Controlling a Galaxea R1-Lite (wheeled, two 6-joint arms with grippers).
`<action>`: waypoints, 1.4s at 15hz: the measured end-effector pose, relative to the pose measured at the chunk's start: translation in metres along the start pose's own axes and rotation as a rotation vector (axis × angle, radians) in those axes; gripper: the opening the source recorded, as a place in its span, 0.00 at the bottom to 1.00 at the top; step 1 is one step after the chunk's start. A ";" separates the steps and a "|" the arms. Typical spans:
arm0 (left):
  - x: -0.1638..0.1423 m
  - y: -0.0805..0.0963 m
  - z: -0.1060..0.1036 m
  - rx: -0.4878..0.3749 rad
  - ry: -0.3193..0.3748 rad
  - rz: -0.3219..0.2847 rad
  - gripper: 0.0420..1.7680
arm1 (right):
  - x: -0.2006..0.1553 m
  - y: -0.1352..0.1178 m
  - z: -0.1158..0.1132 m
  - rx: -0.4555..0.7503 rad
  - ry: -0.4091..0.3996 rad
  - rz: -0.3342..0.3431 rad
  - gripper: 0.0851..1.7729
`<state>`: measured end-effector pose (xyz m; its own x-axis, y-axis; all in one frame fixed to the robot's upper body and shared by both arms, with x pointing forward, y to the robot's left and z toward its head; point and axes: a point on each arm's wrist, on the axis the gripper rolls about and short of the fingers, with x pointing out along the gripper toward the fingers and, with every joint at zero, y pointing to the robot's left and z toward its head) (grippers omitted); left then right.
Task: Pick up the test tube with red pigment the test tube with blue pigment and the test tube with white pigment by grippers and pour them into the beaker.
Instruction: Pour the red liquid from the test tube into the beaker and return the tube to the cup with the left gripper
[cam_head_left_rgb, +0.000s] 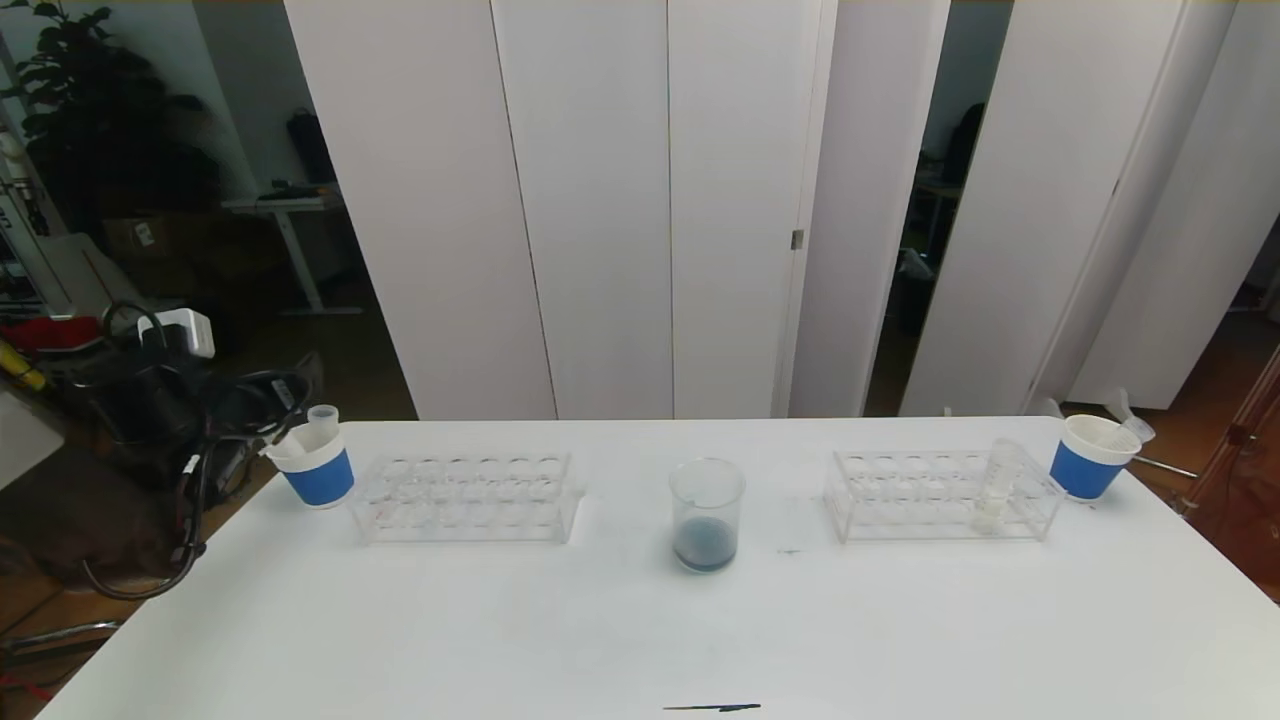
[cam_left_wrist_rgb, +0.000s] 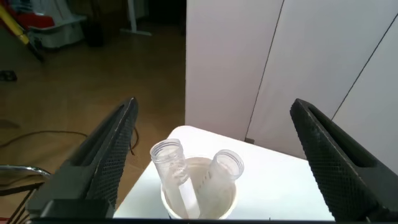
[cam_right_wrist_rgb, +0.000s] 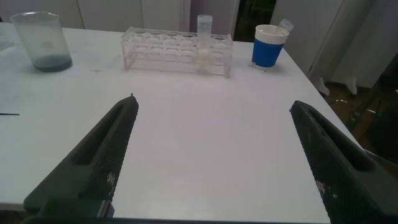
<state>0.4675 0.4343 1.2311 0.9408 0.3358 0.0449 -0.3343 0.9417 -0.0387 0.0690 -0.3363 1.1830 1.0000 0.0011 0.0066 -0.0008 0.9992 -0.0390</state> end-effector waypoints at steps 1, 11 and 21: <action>-0.011 -0.001 0.010 0.029 -0.012 -0.005 0.99 | 0.000 0.000 0.000 0.000 0.000 0.000 0.99; -0.188 -0.001 0.086 0.110 -0.073 -0.111 0.99 | 0.000 0.000 0.000 0.000 0.000 0.000 0.99; -0.367 0.022 0.075 0.163 -0.052 -0.357 0.99 | 0.000 0.000 0.000 0.000 0.000 0.000 0.99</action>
<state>0.1103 0.3333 1.2886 0.9969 -0.0164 0.0773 0.0049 0.9891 0.1469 0.0690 -0.3363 1.1831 1.0000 0.0011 0.0070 -0.0008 0.9992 -0.0394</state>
